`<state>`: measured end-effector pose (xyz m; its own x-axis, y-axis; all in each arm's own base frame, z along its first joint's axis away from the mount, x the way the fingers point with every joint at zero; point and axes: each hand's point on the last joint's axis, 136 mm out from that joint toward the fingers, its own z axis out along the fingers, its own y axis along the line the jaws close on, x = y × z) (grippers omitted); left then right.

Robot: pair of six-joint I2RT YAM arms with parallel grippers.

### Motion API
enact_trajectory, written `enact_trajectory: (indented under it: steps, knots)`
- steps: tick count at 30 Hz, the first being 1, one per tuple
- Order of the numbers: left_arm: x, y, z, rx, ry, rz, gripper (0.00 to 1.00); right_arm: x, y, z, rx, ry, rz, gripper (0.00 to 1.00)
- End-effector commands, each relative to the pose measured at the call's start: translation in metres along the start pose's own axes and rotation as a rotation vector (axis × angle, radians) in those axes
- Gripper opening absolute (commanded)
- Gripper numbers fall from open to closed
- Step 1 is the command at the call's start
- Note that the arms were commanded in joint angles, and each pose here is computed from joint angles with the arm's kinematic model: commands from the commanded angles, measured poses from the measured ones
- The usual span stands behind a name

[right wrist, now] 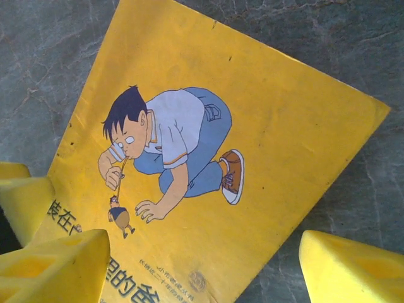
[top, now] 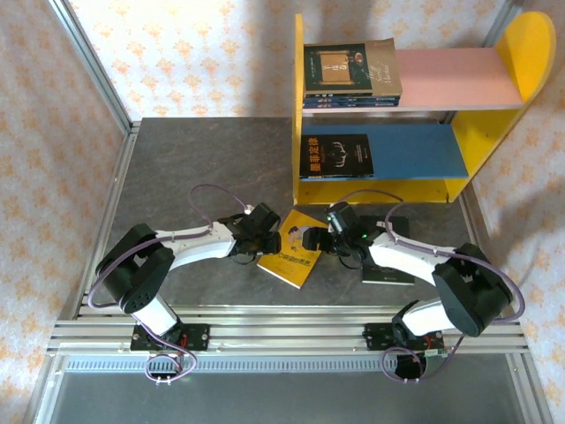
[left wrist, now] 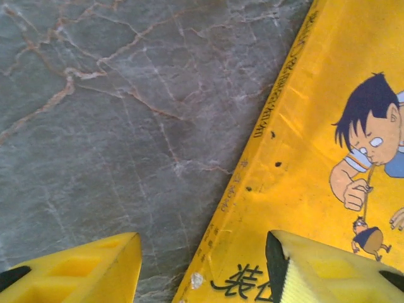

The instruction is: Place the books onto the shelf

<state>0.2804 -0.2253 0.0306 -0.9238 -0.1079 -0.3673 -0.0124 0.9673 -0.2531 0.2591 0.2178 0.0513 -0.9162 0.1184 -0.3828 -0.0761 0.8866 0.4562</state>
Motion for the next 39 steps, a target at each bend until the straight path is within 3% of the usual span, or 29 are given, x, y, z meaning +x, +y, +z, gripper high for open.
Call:
enact_trajectory:
  steps: [1, 14, 23, 28, 34, 39]
  knots:
    - [0.003, -0.004, 0.003, 0.032, 0.006, 0.008, 0.56, -0.016, 0.001, 0.002, 0.039, -0.052, -0.015, 0.78]
    - [0.013, -0.010, 0.003, 0.083, 0.031, 0.016, 0.55, -0.035, 0.018, 0.016, 0.017, -0.059, -0.056, 0.78]
    - [0.007, -0.036, -0.014, 0.278, -0.010, -0.010, 0.56, -0.044, 0.020, 0.011, 0.045, -0.065, -0.103, 0.79]
    - [-0.001, -0.027, -0.016, 0.242, -0.028, -0.019, 0.56, -0.037, 0.016, 0.011, 0.049, -0.046, -0.095, 0.79]
    - [-0.012, -0.007, -0.019, 0.109, -0.053, 0.009, 0.56, -0.026, 0.009, 0.008, 0.052, -0.036, -0.069, 0.78]
    - [-0.016, -0.005, -0.022, 0.095, -0.060, 0.018, 0.56, -0.019, 0.005, 0.008, 0.053, -0.026, -0.057, 0.79]
